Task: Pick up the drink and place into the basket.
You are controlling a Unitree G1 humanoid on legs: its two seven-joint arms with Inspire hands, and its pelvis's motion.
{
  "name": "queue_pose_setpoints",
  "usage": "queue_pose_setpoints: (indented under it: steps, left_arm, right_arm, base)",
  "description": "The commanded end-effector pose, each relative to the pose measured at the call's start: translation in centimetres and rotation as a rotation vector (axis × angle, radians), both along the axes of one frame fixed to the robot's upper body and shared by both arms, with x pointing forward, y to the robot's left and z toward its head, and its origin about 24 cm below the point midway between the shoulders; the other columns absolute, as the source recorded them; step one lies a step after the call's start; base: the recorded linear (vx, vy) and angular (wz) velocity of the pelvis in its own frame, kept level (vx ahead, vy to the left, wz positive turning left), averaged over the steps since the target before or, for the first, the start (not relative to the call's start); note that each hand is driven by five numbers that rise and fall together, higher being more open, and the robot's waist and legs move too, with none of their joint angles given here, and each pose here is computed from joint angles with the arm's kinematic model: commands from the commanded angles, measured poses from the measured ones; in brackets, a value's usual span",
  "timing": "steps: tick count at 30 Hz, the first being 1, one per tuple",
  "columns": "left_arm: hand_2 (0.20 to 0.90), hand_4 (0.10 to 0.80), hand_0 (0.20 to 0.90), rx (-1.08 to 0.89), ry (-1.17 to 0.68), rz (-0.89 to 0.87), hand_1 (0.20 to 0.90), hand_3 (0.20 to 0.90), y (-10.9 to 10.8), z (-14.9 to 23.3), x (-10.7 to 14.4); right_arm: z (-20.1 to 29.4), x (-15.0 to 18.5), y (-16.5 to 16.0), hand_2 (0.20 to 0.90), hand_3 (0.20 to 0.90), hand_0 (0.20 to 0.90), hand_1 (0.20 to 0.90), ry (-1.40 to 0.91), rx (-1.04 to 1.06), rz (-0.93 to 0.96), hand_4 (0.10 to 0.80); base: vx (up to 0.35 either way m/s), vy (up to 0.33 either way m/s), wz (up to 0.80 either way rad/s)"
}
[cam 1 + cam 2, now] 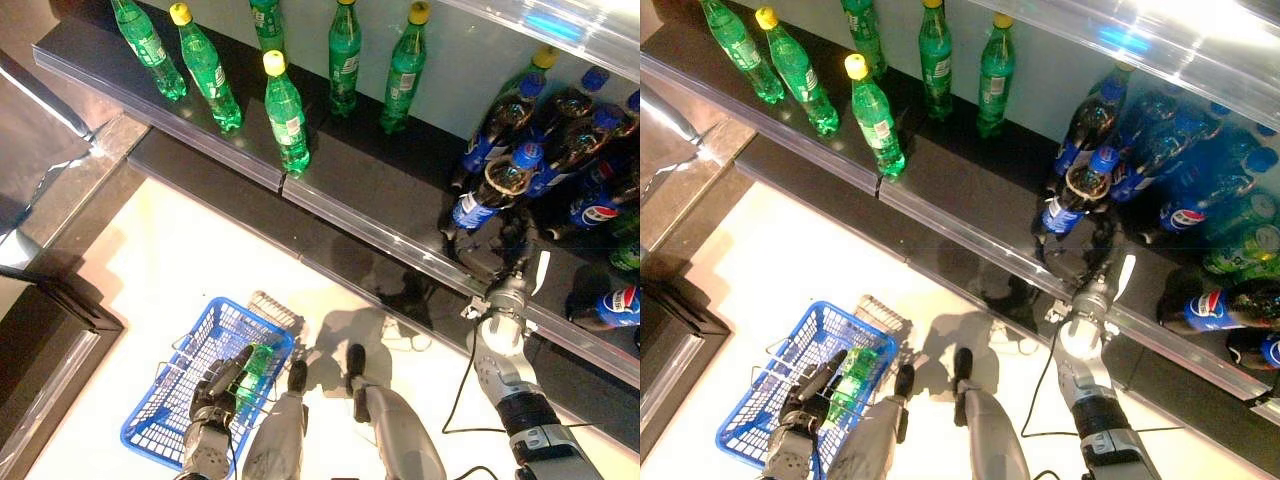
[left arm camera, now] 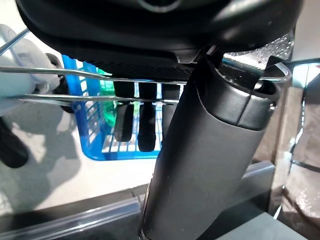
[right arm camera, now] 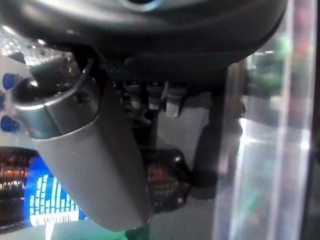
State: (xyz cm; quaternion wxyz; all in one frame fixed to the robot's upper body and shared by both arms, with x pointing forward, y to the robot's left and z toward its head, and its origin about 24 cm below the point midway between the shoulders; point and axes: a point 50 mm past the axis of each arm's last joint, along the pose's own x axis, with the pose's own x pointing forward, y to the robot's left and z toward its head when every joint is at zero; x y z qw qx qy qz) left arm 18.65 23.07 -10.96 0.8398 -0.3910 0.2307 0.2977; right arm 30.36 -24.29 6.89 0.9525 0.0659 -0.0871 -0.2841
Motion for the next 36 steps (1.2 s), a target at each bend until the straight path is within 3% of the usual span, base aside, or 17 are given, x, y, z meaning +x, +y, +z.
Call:
queue_pose_setpoints:
  steps: [1, 36]
  left_arm:
    - [0.300, 0.100, 0.300, 0.103, -0.314, 0.013, 0.300, 0.200, 0.8, 3.7, 2.5]
    - [0.300, 0.100, 0.300, 0.115, -0.302, 0.008, 0.300, 0.200, 1.4, 3.6, 2.8]
  right_arm:
    - [4.7, -0.7, -1.0, 0.900, 0.900, 0.900, 0.900, -0.249, -0.123, -0.010, 0.800]
    - [8.3, 0.2, 1.4, 0.900, 0.900, 0.900, 0.900, -0.326, -0.240, 0.173, 0.800]
  base:
    - [0.020, 0.042, -0.06]
    - [0.007, 0.026, -0.04]
